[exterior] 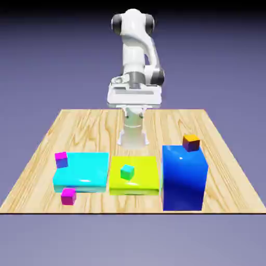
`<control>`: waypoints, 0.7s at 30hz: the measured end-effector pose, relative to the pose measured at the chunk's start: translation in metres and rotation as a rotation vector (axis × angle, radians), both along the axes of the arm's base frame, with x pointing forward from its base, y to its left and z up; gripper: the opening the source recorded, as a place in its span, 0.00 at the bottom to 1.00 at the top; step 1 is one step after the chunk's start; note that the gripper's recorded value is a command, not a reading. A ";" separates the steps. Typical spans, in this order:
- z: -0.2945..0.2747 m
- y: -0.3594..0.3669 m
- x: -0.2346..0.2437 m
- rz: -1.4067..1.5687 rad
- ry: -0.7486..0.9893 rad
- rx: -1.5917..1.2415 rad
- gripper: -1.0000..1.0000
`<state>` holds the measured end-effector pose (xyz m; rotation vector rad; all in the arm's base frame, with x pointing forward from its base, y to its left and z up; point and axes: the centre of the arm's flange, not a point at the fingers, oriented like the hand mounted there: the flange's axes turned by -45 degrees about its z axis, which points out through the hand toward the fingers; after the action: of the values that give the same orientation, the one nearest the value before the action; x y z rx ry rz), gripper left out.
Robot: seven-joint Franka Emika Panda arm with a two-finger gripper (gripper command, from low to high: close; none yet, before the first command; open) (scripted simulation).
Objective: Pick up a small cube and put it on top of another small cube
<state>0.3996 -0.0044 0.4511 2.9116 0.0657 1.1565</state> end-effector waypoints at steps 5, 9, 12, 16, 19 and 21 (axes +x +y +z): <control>-0.036 -0.040 0.039 -0.031 0.169 0.026 0.50; -0.071 -0.075 0.064 -0.053 0.301 0.042 0.50; -0.100 -0.104 0.078 -0.070 0.396 0.052 0.50; -0.139 -0.142 0.092 -0.089 0.518 0.061 0.50; -0.168 -0.168 0.099 -0.096 0.604 0.062 0.50; -0.186 -0.187 0.102 -0.101 0.660 0.062 0.50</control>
<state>0.5012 -0.1913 0.2649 3.1615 -0.1152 0.1527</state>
